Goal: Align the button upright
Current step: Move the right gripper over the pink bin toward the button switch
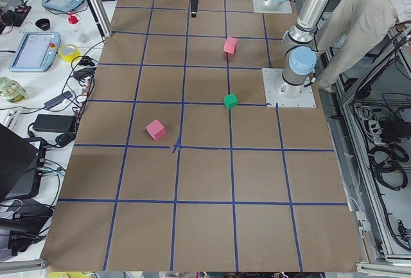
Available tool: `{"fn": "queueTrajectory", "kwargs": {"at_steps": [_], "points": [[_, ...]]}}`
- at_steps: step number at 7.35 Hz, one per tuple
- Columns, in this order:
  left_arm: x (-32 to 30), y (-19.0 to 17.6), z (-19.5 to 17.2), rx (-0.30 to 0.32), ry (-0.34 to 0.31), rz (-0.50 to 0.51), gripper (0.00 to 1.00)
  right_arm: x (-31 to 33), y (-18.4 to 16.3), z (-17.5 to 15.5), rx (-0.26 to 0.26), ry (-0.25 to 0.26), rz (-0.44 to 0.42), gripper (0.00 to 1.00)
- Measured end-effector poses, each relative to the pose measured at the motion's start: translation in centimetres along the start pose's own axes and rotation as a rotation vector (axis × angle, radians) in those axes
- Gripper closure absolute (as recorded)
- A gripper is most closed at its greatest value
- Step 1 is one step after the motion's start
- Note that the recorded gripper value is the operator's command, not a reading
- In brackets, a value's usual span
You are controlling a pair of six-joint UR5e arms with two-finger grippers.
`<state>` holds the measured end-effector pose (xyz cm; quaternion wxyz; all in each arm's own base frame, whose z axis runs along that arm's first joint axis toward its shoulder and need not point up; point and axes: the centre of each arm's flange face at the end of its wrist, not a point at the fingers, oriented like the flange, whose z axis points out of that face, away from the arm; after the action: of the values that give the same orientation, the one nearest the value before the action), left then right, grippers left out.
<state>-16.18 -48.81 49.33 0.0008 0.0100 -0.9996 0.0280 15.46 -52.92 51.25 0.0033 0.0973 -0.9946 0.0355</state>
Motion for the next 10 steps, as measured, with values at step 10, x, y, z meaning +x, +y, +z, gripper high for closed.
{"fn": "queueTrajectory", "kwargs": {"at_steps": [10], "points": [[-0.2, -0.2, -0.8, 0.015, -0.028, -0.005, 0.00, 14.5, -0.6, 1.6, 0.005, 0.023, 0.159, 0.00]]}}
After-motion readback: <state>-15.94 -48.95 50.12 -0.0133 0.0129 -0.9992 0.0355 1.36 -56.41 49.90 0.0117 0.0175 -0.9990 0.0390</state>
